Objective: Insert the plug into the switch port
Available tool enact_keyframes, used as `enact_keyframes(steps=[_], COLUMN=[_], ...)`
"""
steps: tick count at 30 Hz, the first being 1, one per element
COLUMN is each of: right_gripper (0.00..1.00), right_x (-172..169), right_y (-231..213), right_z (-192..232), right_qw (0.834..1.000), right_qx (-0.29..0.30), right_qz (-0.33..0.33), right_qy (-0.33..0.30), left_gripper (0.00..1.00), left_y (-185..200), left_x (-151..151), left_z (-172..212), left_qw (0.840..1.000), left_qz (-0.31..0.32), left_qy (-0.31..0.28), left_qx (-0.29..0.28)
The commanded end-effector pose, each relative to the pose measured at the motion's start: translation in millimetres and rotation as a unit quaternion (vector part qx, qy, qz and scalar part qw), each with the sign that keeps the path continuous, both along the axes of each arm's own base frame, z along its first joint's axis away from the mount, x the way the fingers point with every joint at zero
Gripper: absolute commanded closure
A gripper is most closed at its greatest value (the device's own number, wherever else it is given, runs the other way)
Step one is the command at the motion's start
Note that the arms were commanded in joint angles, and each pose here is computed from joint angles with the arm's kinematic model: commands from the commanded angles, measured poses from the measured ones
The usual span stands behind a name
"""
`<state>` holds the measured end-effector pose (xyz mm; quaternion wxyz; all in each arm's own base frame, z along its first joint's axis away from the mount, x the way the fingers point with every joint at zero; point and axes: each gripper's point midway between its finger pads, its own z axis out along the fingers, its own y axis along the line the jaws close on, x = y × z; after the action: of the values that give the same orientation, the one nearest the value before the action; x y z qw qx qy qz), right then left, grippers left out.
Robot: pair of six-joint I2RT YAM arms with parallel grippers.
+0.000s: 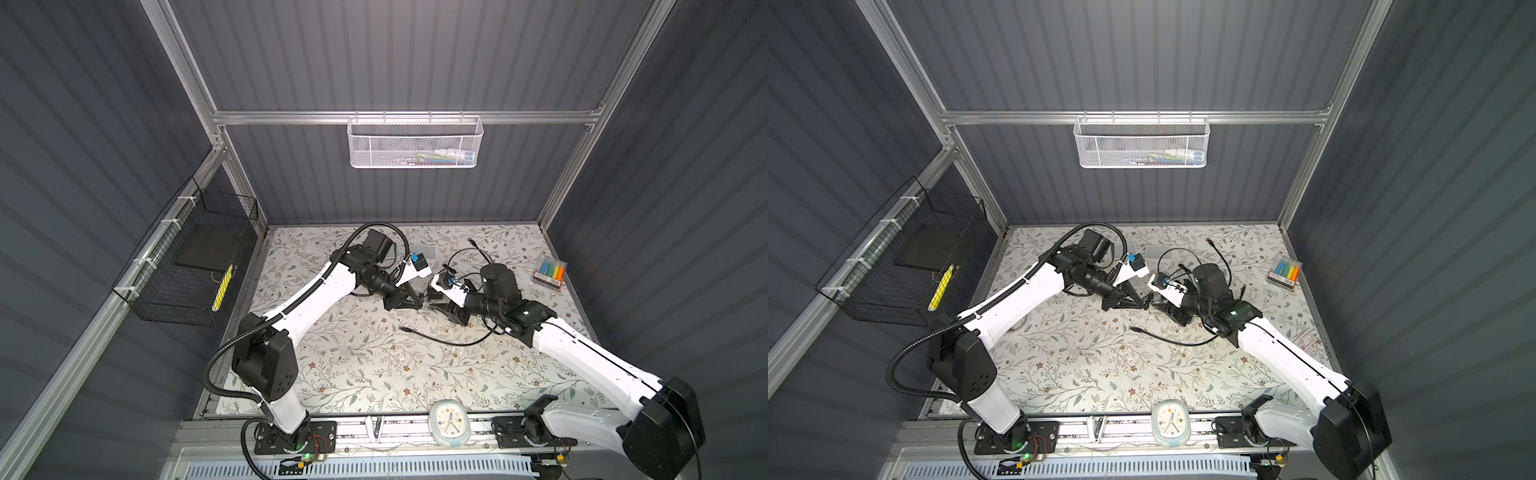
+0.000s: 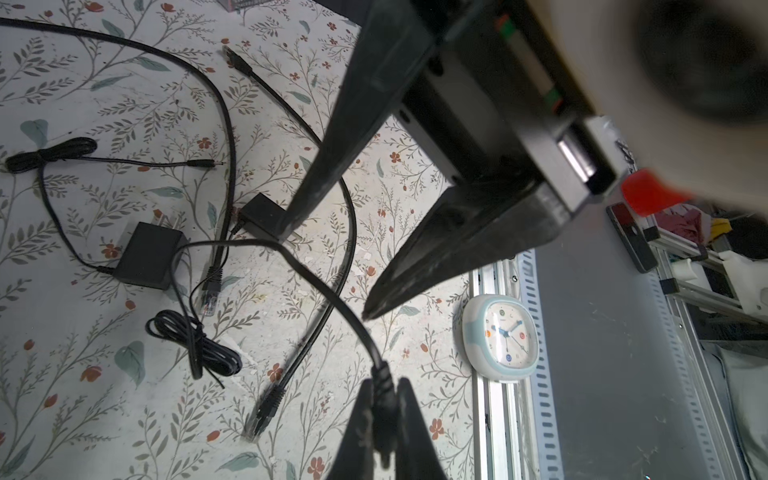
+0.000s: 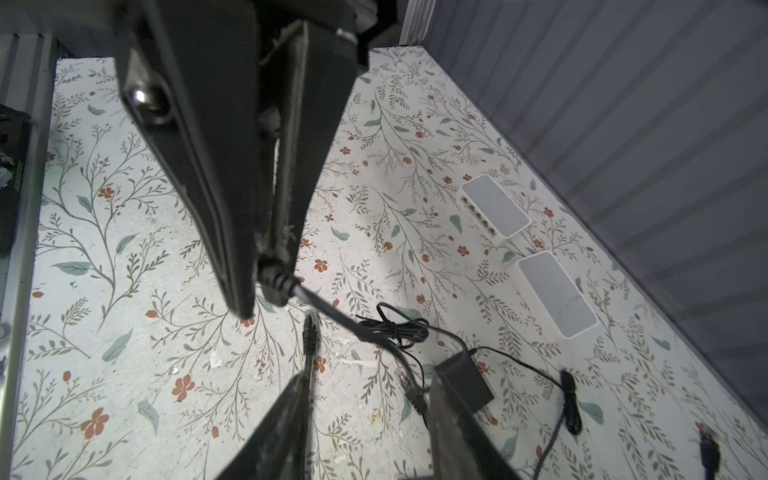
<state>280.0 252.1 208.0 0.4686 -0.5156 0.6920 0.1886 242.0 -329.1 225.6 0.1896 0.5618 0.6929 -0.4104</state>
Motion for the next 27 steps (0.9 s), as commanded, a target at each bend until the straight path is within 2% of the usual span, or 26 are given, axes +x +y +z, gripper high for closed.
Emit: enact_keyframes(steps=[1, 8, 10, 15, 20, 23, 27], right_gripper=[0.52, 0.55, 0.61, 0.84, 1.00, 1.00, 1.00], right_x=[10.9, 15.9, 14.1, 10.8, 8.1, 10.5, 11.5], right_y=[13.2, 28.9, 31.7, 31.3, 25.2, 17.7, 13.2], right_z=[23.2, 32.0, 32.4, 34.2, 41.0, 41.1, 39.7], right_qw=[0.998, 0.996, 0.996, 0.996, 0.996, 0.996, 0.996], right_qx=[0.009, 0.014, 0.015, 0.017, 0.020, 0.014, 0.015], right_qz=[0.014, 0.033, 0.037, 0.032, 0.018, -0.003, -0.019], right_qy=[-0.057, -0.077, -0.075, -0.076, -0.085, -0.091, -0.090], left_gripper=[0.99, 0.99, 0.99, 1.00, 0.92, 0.84, 0.79], left_y=[1.0, 2.7, 2.7, 5.8, 12.8, 20.0, 28.9], left_x=[-9.4, -11.4, -11.3, -6.8, 9.2, 22.8, 34.5], left_z=[3.3, 2.6, 2.6, 1.1, 3.4, 10.0, 12.0], left_qw=[1.000, 1.000, 1.000, 1.000, 1.000, 0.998, 0.993], left_qz=[-0.021, -0.024, -0.024, -0.015, 0.021, 0.055, 0.102], left_qy=[0.019, 0.020, 0.020, 0.014, -0.004, -0.019, -0.026], left_qx=[-0.005, -0.004, -0.004, -0.001, -0.010, -0.026, -0.054])
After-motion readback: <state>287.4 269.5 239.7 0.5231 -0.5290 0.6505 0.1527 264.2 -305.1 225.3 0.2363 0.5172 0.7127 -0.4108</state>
